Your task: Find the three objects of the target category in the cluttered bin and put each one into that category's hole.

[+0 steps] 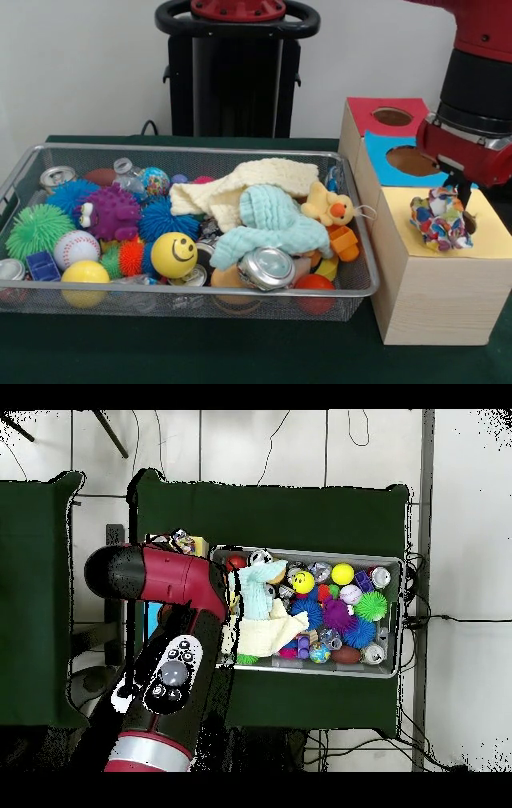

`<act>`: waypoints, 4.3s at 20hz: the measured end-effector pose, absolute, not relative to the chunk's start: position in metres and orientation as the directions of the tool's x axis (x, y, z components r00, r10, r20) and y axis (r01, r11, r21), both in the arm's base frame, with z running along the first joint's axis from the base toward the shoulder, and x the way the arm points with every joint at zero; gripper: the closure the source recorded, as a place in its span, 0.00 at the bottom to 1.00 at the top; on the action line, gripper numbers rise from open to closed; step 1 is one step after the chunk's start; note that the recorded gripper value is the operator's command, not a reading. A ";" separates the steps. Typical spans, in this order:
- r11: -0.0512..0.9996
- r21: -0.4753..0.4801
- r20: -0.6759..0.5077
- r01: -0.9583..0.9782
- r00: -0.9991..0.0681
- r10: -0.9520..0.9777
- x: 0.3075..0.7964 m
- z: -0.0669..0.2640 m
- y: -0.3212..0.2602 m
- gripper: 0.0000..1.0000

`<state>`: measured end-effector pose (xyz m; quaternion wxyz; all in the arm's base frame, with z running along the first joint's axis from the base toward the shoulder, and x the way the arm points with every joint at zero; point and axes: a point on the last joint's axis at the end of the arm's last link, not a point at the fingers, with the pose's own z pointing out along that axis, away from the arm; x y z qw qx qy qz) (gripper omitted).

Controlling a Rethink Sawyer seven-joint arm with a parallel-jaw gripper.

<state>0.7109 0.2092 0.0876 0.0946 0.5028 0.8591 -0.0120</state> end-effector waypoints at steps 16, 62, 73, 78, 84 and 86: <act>0.487 0.055 -0.144 0.872 -0.476 0.868 0.704 0.078 0.215 0.00; 0.471 0.153 -0.113 0.869 -0.458 0.882 0.709 0.152 0.236 1.00; 0.468 0.183 -0.107 0.864 -0.456 0.883 0.713 0.184 0.239 1.00; 0.468 0.184 -0.107 0.864 -0.456 0.883 0.713 0.185 0.239 1.00; 0.467 0.180 -0.105 0.866 -0.455 0.884 0.712 0.183 0.238 1.00; 0.466 0.177 -0.104 0.867 -0.455 0.885 0.711 0.182 0.237 1.00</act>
